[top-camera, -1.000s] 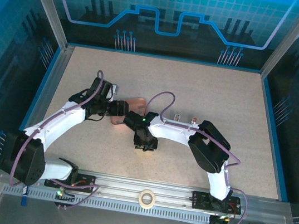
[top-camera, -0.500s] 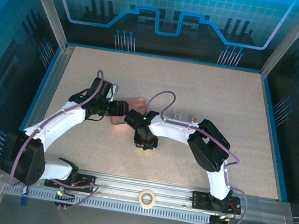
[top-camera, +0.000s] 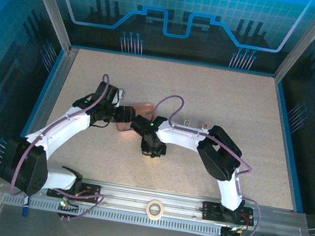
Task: Load the staples into the stapler
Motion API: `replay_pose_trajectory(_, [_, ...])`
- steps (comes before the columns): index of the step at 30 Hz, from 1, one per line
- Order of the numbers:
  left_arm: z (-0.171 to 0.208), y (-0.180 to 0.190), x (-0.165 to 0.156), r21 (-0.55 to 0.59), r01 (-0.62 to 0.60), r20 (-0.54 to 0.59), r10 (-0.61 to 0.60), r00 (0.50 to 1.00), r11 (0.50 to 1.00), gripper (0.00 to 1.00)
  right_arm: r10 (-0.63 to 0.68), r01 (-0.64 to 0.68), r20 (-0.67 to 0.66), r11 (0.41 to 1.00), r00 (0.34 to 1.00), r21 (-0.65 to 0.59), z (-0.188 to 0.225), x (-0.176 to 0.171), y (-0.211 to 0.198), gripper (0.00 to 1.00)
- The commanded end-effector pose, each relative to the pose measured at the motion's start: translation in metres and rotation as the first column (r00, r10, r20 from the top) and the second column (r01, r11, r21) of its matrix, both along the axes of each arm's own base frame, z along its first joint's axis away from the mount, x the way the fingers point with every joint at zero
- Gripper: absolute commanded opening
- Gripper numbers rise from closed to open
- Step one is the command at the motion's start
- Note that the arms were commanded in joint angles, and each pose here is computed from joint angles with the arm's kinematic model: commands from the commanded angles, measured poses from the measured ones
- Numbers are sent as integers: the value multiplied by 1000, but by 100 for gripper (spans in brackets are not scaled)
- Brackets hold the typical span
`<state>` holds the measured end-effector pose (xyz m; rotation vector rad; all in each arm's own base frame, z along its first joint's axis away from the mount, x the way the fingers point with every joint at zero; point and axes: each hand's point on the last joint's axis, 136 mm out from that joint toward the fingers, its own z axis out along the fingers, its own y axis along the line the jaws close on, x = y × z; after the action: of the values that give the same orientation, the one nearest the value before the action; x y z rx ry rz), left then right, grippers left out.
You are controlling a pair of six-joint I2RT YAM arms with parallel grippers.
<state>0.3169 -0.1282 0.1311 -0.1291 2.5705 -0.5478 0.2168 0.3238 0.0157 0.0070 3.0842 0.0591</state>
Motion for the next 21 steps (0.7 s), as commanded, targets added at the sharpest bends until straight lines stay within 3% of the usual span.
replay_pose_trajectory(1, [-4, -9, 0, -26, 44, 4, -44, 999, 999, 74, -1, 2, 87, 1000, 996, -15, 13, 14, -12, 19])
replay_pose_trajectory(9, [8, -28, 7, -93, 130, 33, -128, 991, 987, 73, -9, -5, 280, 999, 960, 48, 53, 35, -23, 18])
replay_pose_trajectory(16, [43, -54, 28, -155, 257, 180, -229, 957, 954, 73, -71, 47, 384, 996, 921, 73, 69, 53, -63, 19])
replay_pose_trajectory(21, [48, -75, 45, -158, 345, 245, -302, 922, 925, 78, -122, 100, 412, 992, 903, 74, 70, 66, -100, 19])
